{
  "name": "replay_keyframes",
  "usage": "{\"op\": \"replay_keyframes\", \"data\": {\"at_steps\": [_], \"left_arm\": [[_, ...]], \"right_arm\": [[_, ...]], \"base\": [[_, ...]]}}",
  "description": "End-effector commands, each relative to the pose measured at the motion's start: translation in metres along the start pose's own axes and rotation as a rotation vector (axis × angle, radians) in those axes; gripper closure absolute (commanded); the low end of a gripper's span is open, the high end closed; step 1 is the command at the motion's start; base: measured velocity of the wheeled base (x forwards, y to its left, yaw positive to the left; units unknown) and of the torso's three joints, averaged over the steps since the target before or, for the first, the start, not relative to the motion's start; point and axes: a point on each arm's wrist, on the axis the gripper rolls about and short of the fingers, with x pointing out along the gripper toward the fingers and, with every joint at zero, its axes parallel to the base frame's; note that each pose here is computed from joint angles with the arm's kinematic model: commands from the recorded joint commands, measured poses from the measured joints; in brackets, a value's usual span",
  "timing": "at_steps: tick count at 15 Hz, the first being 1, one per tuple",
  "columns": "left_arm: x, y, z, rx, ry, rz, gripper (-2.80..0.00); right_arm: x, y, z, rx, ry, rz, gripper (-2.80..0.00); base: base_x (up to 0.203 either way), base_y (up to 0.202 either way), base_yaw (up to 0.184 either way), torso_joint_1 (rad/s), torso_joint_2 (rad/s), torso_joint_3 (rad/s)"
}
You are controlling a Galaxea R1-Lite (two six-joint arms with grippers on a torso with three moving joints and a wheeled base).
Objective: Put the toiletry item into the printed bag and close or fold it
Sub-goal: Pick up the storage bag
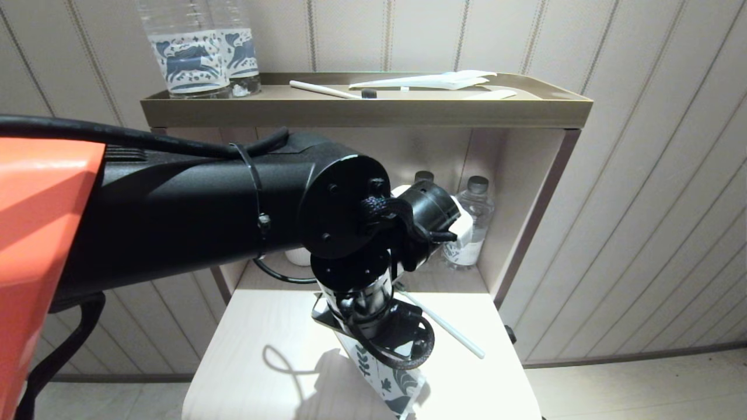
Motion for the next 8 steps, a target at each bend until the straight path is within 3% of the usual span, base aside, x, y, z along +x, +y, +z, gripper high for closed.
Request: {"op": "replay_keyframes", "data": {"at_steps": [1, 5, 6, 8], "left_arm": [[-0.0016, 0.0011, -0.0016, 0.005, 0.011, 0.006, -2.80], [0.0017, 0.0020, -0.0050, 0.015, 0.051, 0.024, -2.80], [0.0032, 0.0016, -0.0048, 0.017, 0.052, 0.026, 0.00], [0.0045, 0.0004, -0.0043, 0.019, 0.048, 0.024, 0.00]], "right_arm": [[0.0002, 0.0000, -0.0002, 0.000, 0.002, 0.000, 0.00], [0.0001, 0.0000, -0.0002, 0.000, 0.002, 0.000, 0.00], [0.0001, 0.0000, -0.0002, 0.000, 0.001, 0.000, 0.00], [0.0002, 0.0000, -0.0002, 0.000, 0.002, 0.000, 0.00]], "base": [[0.000, 0.000, 0.000, 0.000, 0.00, 0.000], [0.000, 0.000, 0.000, 0.000, 0.00, 0.000], [0.000, 0.000, 0.000, 0.000, 0.00, 0.000], [0.000, 0.000, 0.000, 0.000, 0.00, 0.000]]}}
